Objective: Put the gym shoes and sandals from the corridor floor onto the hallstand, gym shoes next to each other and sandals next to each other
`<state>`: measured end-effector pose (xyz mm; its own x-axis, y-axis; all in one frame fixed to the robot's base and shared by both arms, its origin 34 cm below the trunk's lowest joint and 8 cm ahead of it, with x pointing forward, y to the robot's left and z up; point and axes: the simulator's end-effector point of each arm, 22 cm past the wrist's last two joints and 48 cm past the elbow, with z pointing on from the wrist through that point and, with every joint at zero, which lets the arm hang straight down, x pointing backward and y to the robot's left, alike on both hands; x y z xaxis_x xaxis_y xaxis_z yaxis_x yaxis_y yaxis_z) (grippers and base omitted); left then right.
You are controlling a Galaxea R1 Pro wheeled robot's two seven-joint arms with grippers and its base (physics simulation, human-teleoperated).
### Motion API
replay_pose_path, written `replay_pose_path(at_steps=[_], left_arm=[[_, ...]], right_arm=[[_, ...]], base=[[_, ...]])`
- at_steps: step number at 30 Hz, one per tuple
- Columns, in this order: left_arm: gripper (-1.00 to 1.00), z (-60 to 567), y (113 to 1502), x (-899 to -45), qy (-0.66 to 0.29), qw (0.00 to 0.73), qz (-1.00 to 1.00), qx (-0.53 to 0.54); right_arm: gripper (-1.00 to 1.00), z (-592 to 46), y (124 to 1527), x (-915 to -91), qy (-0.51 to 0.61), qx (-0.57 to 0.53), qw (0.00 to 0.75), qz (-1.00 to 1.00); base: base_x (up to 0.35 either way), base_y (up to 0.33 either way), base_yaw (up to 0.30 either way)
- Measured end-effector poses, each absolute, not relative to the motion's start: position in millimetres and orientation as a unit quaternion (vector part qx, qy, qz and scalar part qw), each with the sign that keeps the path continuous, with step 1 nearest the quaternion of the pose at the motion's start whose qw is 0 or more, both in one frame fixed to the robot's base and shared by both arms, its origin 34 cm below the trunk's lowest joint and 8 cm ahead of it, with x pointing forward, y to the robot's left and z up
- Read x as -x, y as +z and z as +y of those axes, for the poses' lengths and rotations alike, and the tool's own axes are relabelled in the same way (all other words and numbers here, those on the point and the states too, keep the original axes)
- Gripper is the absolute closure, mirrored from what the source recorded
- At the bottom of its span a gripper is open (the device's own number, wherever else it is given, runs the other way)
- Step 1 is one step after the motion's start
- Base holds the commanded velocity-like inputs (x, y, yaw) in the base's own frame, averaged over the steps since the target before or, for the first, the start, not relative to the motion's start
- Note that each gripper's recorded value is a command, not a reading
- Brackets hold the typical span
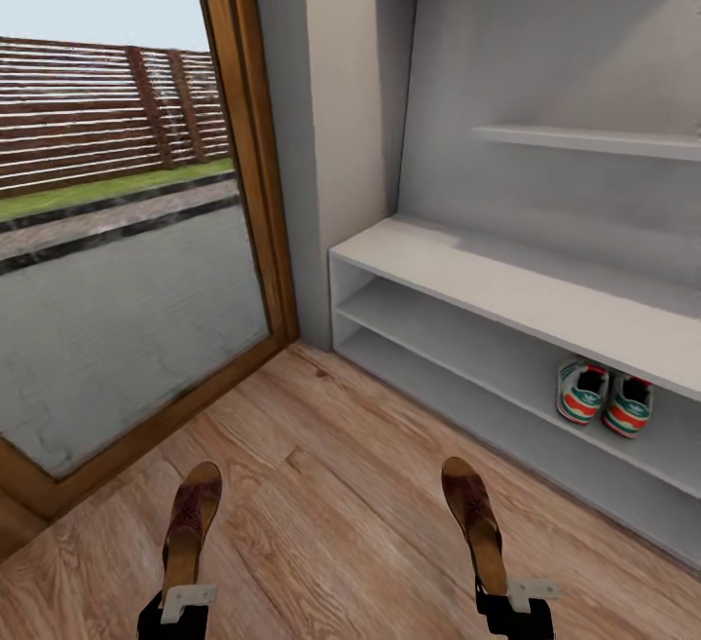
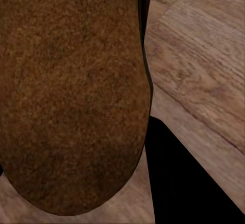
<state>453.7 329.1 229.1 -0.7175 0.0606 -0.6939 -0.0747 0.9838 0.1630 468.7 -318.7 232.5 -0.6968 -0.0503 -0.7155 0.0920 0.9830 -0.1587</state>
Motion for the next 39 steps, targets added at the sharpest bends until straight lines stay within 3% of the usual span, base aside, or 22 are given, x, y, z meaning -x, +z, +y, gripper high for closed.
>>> replay_pose_path(at_steps=[39], left_arm=[[1.00, 329.3, 229.0, -453.7, 0.090, 0.376, 0.922, 0.005]], right_arm=[[1.00, -319.2, 232.5, -468.7, -0.092, -0.011, 0.389, 0.917]], base=[[0.048, 0.301, -0.265]])
